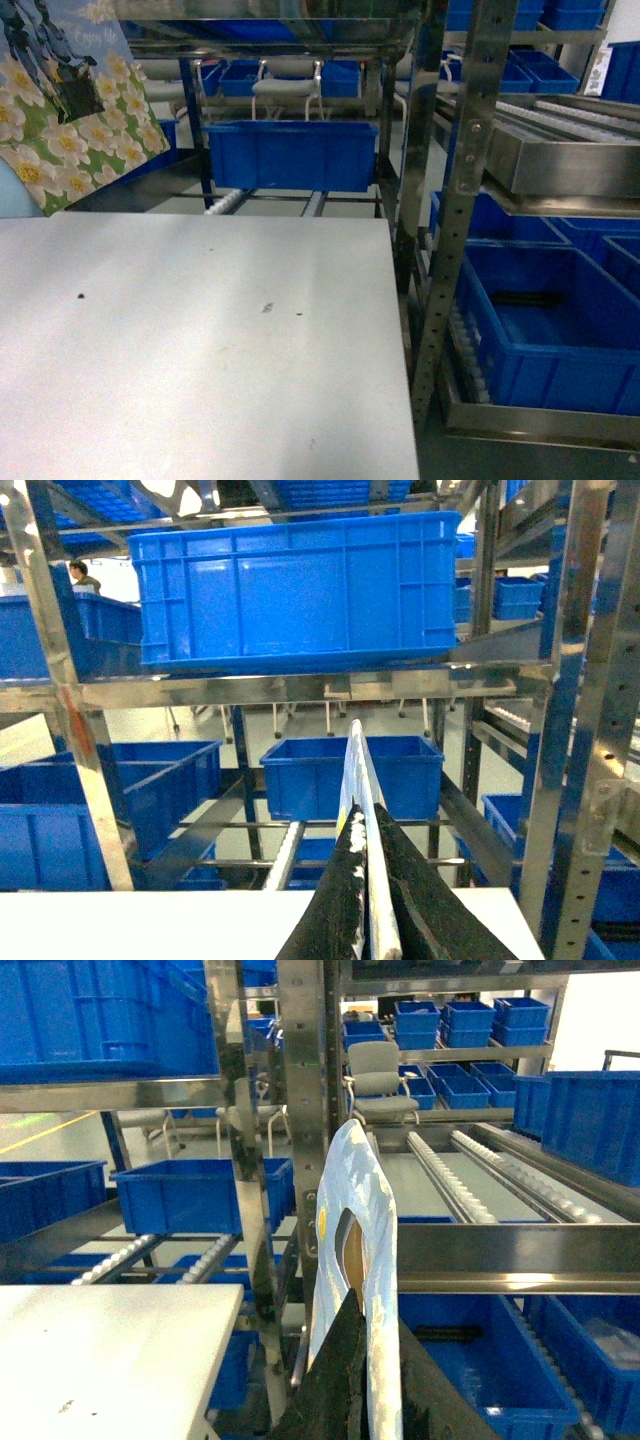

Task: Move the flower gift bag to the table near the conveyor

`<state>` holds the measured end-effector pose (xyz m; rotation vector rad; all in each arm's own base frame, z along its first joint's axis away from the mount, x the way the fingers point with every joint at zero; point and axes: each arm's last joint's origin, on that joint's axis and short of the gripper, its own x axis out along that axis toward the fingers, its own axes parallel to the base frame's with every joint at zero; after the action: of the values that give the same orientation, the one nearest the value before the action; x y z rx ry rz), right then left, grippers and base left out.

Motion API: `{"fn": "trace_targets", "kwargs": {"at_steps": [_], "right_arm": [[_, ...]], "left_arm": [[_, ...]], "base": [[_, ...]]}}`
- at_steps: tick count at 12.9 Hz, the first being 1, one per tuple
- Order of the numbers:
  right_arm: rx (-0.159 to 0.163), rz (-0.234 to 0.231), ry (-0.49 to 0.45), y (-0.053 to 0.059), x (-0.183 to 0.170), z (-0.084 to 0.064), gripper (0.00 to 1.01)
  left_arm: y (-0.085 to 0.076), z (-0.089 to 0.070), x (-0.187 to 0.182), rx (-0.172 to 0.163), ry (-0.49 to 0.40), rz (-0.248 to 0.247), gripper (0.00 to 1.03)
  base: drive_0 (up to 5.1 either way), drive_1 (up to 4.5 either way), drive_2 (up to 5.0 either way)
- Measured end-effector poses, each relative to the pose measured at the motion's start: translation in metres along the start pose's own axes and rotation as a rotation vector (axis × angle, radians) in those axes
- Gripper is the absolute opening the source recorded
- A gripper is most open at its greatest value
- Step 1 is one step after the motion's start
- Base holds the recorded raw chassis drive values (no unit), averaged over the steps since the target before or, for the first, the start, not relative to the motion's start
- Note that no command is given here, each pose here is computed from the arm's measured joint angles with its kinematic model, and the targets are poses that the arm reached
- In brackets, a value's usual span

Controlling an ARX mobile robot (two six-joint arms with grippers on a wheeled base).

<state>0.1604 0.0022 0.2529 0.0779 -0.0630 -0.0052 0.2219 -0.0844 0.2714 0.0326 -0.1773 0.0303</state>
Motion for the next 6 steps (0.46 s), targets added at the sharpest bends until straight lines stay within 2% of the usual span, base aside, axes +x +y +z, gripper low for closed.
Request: {"fn": "trace_targets", "kwargs": {"at_steps": [6], "right_arm": [[0.0,0.001,-0.005,0.0001,-0.0001,0.0006,0.02]], "left_arm": [[0.0001,0.0001,0.0,0.0,0.0,0.002,0.02]], "base": [[-5.0,2.42,2.4]]}}
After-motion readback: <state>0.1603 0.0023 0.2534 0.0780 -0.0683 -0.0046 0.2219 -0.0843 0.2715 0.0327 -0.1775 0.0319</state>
